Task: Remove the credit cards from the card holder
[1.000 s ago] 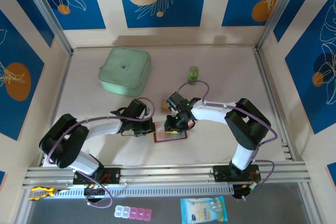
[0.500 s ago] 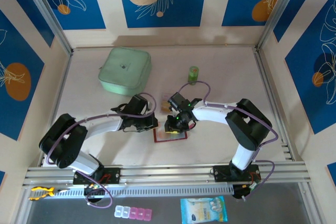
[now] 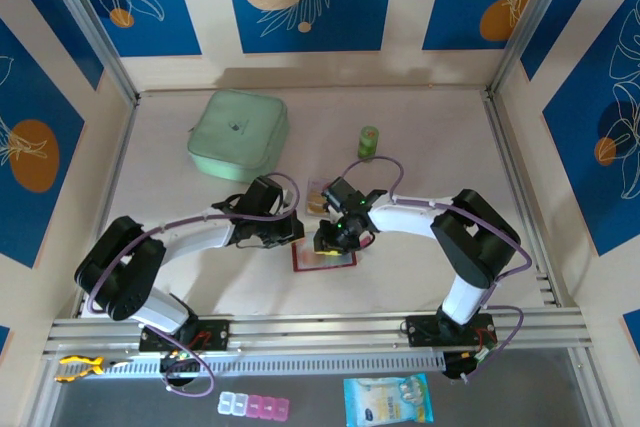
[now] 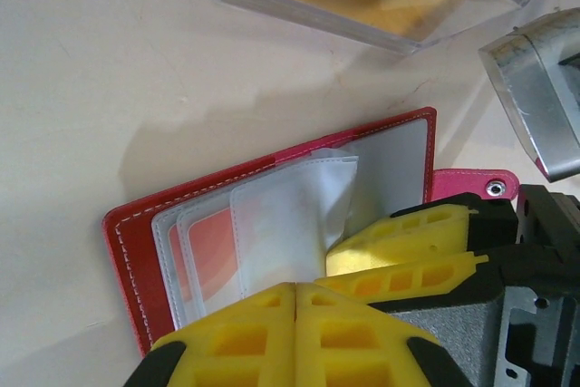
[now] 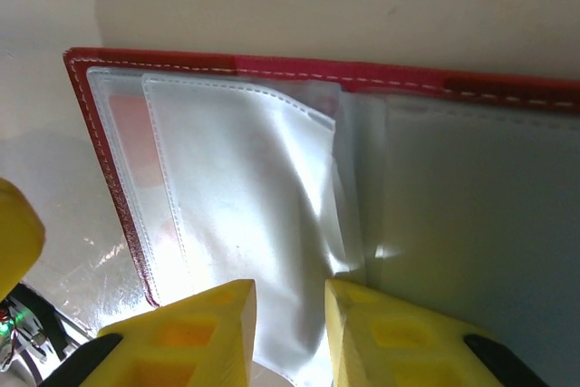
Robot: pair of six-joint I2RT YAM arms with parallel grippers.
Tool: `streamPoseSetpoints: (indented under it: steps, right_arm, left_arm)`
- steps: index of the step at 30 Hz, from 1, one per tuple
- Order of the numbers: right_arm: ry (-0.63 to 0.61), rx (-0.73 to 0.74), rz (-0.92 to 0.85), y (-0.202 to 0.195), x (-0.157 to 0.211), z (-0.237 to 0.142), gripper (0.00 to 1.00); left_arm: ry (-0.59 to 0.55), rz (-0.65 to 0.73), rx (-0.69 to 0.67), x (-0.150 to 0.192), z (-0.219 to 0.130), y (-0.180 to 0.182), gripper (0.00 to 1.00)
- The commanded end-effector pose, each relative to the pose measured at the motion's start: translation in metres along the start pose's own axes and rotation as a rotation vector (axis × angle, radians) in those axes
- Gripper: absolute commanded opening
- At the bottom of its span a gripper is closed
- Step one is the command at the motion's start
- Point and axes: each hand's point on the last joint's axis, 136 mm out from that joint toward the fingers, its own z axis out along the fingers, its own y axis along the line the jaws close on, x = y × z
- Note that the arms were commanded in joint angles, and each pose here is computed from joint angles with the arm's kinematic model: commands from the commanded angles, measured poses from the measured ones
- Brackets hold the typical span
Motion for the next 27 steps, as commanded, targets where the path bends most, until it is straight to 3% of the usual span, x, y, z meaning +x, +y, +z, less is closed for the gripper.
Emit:
streamPoseSetpoints:
  steps: [1, 21, 27]
  right_arm:
    - [0.07, 0.007, 0.05, -0.013, 0.02, 0.005, 0.29]
    - [0.11, -0.074, 0.103, -0.016, 0.023, 0.014, 0.28]
    - [0.104, -0.076, 0.107, -0.017, 0.023, 0.013, 0.28]
  left_arm:
    - [-0.001, -0.004, 0.022, 0.005, -0.007, -0.006, 0.02]
    - [0.05, -0.048, 0.014, 0.027, 0.019, 0.014, 0.13]
    - [0.062, -0.059, -0.005, 0.029, 0.023, 0.018, 0.23]
